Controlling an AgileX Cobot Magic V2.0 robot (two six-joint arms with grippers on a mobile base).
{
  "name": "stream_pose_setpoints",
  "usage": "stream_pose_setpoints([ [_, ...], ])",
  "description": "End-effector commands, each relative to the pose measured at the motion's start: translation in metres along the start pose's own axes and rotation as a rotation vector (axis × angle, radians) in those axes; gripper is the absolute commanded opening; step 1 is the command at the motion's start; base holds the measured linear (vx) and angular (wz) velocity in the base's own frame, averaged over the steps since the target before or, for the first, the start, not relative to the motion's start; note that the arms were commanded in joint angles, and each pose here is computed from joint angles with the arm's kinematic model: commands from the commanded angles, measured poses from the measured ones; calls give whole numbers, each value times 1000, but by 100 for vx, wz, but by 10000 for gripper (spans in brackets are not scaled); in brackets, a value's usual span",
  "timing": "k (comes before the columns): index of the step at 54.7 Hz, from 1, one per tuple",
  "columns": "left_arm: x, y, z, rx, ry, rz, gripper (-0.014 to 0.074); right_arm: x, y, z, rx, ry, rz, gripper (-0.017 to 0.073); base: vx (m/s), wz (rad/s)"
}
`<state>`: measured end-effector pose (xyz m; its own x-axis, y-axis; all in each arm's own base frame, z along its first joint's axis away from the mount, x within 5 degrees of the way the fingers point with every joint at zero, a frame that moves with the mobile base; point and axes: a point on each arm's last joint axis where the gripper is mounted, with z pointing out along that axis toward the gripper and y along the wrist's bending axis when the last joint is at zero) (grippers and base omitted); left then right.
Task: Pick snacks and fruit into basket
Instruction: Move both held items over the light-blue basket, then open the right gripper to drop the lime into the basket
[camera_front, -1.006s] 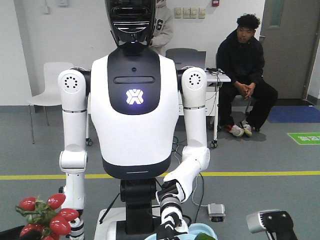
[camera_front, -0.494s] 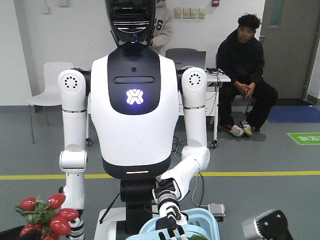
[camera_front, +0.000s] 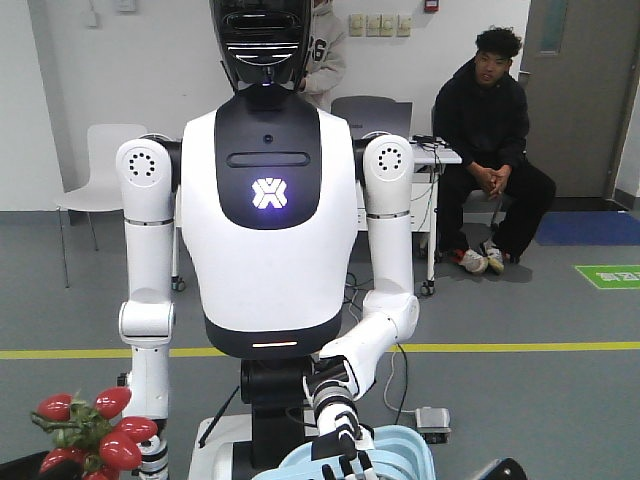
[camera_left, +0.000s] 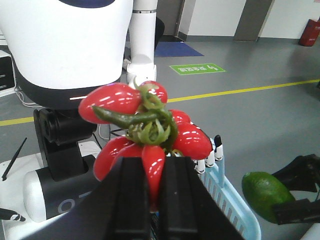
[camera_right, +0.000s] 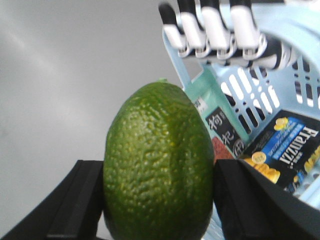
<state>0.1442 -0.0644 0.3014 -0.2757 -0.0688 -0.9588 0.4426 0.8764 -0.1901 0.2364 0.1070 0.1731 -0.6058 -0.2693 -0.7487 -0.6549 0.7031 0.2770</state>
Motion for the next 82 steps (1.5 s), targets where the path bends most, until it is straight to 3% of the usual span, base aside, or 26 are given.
stream_pose_setpoints([
  [1,-11,-1,-1,-9,-32,29,3,-13,2,0,-45,-73,16,-10,0,0],
  [15,3,-6,16,86,89,2,3,-9,0,6,-53,-52,23,-10,0,0],
  [29,28,-1,48,124,276,-56,3,-9,0,6,-49,-57,-71,-10,0,0],
  [38,44,0,63,156,379,-90,3,-9,-2,6,-28,-48,-102,-10,0,0],
  [44,51,0,68,175,424,-105,3,-8,-3,6,-17,-45,-175,-10,0,0],
  [63,54,1,71,173,438,-107,3,-23,-4,5,-20,-87,-207,-10,0,0],
  [82,54,1,71,167,434,-111,3,-24,-3,5,-24,-90,-204,-10,0,0],
])
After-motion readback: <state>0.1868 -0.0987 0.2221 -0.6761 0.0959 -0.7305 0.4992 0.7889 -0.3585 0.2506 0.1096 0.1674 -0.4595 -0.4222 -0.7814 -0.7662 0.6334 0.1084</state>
